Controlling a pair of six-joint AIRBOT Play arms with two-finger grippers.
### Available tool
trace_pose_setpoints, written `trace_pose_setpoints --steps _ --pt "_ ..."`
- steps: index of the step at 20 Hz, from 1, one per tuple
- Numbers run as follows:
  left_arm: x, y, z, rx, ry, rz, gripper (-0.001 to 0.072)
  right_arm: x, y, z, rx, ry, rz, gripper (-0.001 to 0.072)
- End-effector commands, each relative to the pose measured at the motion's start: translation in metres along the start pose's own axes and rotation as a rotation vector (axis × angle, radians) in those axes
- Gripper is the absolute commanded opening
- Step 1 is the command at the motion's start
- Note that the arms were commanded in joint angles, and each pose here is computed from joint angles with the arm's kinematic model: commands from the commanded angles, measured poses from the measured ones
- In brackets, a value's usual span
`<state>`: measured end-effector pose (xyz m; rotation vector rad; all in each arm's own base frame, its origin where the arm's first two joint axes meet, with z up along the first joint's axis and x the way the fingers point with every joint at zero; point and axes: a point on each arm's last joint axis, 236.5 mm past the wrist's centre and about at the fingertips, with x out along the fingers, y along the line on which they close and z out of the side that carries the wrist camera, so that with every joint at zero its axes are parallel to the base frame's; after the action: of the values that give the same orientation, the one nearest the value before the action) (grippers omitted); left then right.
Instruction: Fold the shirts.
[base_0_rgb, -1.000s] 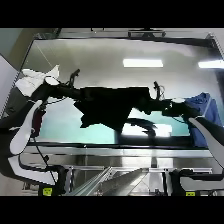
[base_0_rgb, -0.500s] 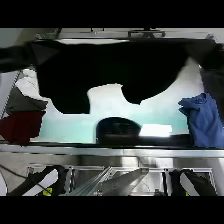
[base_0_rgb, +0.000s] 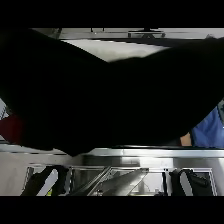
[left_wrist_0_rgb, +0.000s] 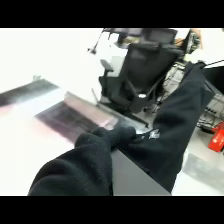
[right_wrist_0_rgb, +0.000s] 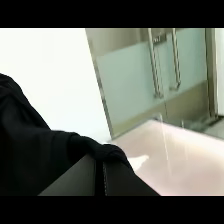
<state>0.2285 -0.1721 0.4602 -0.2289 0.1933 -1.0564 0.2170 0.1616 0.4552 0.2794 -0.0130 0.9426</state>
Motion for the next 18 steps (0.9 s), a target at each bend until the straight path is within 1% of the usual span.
trace_pose_setpoints --steps 1,2,4,7,9,11,13,14,15,16,17,18 --pt "0.028 0.059 -0.031 -0.163 0.086 -0.015 0.0017 0.012 -0.056 -0.041 0.148 0.097 -0.044 0.0017" --pt "0.047 0.085 -0.053 -0.236 0.133 -0.038 0.0017 0.018 -0.079 -0.060 0.205 0.131 -0.061 0.0017" --pt "0.093 0.149 -0.124 -0.383 0.274 -0.028 0.0015 0.031 -0.134 -0.114 0.327 0.222 -0.134 0.0017" --pt "0.147 0.238 -0.258 -0.585 0.533 0.015 0.0014 0.040 -0.228 -0.225 0.483 0.395 -0.320 0.0018" --pt "0.171 0.281 -0.332 -0.714 0.635 -0.006 0.0015 0.041 -0.281 -0.300 0.607 0.484 -0.417 0.0018" --pt "0.188 0.318 -0.382 -0.817 0.677 -0.013 0.0015 0.039 -0.330 -0.365 0.711 0.523 -0.502 0.0018" --pt "0.194 0.350 -0.404 -0.890 0.681 0.007 0.0017 0.044 -0.360 -0.407 0.785 0.501 -0.515 0.0018" --pt "0.194 0.363 -0.402 -0.899 0.666 0.020 0.0185 0.049 -0.369 -0.417 0.807 0.485 -0.506 0.0020" --pt "0.192 0.373 -0.395 -0.893 0.651 0.026 0.0504 0.053 -0.377 -0.422 0.825 0.474 -0.504 0.0094" --pt "0.187 0.381 -0.383 -0.882 0.631 0.035 0.0711 0.056 -0.381 -0.420 0.815 0.475 -0.497 0.0251" --pt "0.179 0.383 -0.369 -0.867 0.620 0.036 0.0713 0.058 -0.383 -0.411 0.795 0.476 -0.478 0.0289" --pt "0.166 0.384 -0.355 -0.867 0.611 0.042 0.0712 0.056 -0.383 -0.398 0.754 0.489 -0.454 0.0289"
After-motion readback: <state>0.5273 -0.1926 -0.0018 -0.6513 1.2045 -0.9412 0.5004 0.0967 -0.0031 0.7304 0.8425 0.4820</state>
